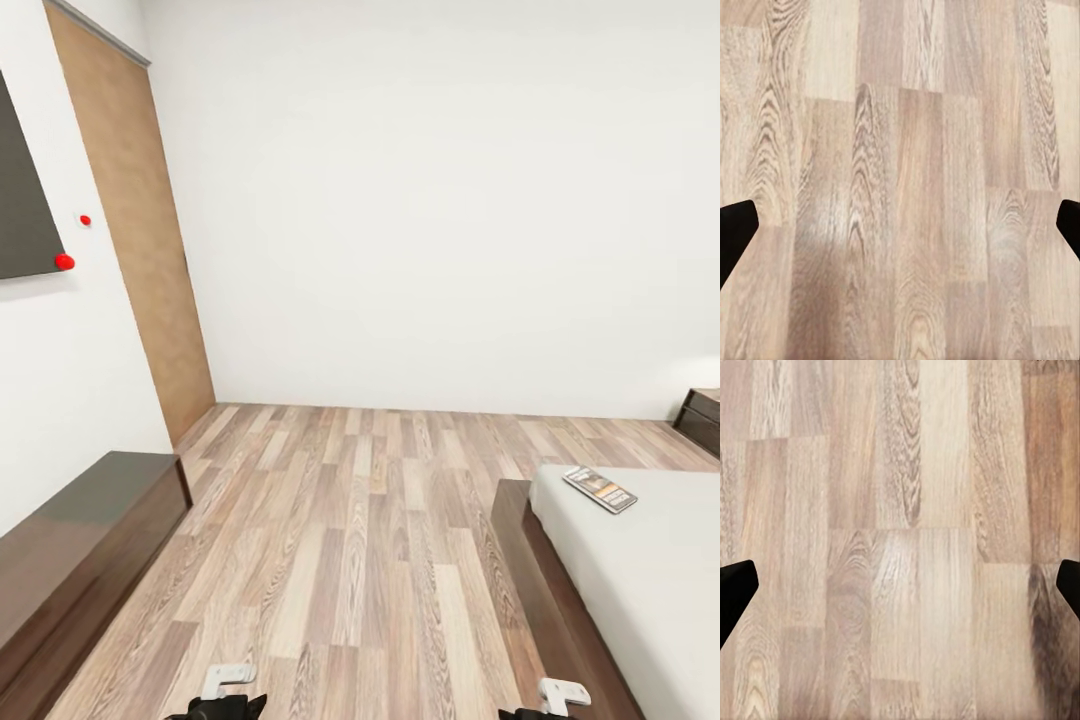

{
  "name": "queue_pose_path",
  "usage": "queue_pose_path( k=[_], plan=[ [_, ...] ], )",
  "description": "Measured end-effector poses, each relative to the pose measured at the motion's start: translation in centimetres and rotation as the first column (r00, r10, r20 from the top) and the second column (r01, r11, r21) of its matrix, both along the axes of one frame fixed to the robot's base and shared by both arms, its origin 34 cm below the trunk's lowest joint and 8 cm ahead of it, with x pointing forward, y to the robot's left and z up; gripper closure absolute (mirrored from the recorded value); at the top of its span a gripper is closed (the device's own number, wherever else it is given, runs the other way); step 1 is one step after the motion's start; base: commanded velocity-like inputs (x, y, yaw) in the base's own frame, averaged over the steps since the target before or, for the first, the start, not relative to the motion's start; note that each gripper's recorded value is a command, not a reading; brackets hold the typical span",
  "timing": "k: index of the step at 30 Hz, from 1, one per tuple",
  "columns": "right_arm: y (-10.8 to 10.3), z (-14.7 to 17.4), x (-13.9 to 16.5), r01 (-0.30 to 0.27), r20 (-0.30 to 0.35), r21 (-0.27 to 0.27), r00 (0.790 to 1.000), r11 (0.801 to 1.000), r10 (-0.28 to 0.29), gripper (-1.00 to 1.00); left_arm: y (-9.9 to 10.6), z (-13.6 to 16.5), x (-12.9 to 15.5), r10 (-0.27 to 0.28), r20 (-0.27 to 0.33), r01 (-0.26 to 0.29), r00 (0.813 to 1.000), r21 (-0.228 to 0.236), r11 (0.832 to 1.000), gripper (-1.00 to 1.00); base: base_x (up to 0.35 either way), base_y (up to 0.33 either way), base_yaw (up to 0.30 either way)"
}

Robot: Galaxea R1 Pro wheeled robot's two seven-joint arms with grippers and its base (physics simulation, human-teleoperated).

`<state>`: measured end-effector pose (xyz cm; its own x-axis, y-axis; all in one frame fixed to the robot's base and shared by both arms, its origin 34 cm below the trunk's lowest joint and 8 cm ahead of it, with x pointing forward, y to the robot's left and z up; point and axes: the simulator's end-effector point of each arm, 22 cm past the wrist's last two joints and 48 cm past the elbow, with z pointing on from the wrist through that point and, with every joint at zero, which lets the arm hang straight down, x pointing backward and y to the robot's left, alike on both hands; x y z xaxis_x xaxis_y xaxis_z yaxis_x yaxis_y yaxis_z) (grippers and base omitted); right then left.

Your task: In the bedroom, move the book from the bed onto either nightstand, and place the two sandals side by side next to the bed.

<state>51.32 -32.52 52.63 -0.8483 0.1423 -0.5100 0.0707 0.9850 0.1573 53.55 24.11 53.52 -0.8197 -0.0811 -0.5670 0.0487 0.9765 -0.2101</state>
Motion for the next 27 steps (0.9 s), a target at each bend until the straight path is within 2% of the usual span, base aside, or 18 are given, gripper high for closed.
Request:
queue_pose_path(
  k=[27],
  plan=[
    [-0.4, -0.35, -0.3, 0.005, -0.01, 0.0, 1.0, 1.0, -0.005, -1.0, -0.01, -0.46, -0.34, 0.0, -0.012, 0.0, 1.0, 0.0, 1.0, -1.0, 0.002, 0.0, -0.001]
  ],
)
